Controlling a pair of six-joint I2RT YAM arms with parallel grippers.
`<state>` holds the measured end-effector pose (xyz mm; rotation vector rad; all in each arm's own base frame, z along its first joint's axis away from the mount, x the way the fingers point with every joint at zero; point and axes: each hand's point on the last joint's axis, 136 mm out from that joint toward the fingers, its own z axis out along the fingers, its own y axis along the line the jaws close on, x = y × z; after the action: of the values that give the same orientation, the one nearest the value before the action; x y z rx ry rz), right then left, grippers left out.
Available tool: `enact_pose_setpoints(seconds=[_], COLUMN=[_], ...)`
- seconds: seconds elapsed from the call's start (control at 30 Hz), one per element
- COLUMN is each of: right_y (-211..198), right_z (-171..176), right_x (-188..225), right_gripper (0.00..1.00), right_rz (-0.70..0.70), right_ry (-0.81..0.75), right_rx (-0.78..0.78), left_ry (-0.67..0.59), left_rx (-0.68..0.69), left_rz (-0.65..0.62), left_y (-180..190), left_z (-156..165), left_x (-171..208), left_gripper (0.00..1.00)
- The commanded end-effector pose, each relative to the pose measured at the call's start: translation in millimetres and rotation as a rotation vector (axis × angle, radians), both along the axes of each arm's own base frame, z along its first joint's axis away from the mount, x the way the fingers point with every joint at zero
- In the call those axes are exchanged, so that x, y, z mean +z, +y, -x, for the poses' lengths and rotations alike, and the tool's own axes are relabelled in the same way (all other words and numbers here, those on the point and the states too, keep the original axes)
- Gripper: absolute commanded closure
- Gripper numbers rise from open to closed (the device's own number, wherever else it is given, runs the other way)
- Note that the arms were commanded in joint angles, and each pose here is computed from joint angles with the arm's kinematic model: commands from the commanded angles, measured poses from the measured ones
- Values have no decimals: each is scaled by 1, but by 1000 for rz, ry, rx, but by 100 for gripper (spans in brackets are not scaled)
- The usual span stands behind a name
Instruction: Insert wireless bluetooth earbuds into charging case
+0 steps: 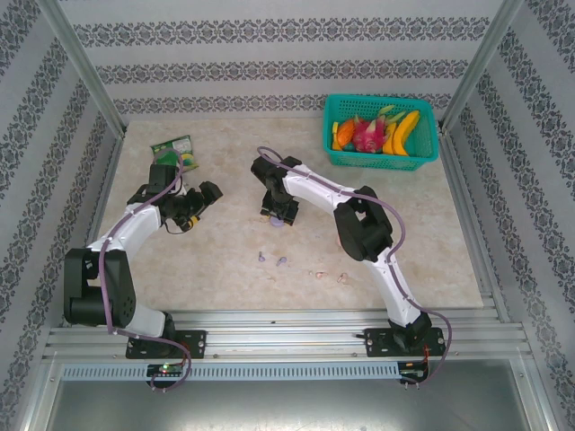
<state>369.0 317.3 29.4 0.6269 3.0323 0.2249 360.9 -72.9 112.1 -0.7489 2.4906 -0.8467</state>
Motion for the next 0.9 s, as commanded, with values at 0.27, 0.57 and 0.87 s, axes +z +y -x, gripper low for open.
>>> enact_pose_setpoints(seconds=[0.27,0.57,0.87], right_y=[-3,1,4], right_z=[-34,-48,-51], right_x=[41,62,72], right_gripper=[51,51,51], right_rz=[-212,-377,-433], right_ry=[-94,-118,-125], right_rx=[-87,-200,-247], left_ry=[-364,-512,-561], left_rx=[-192,-255,-288], left_rz=[97,63,73], left_y=[-60,-97,-133], left_z=[-16,-14,-23], left_x=[42,28,14], left_gripper=[0,2,22])
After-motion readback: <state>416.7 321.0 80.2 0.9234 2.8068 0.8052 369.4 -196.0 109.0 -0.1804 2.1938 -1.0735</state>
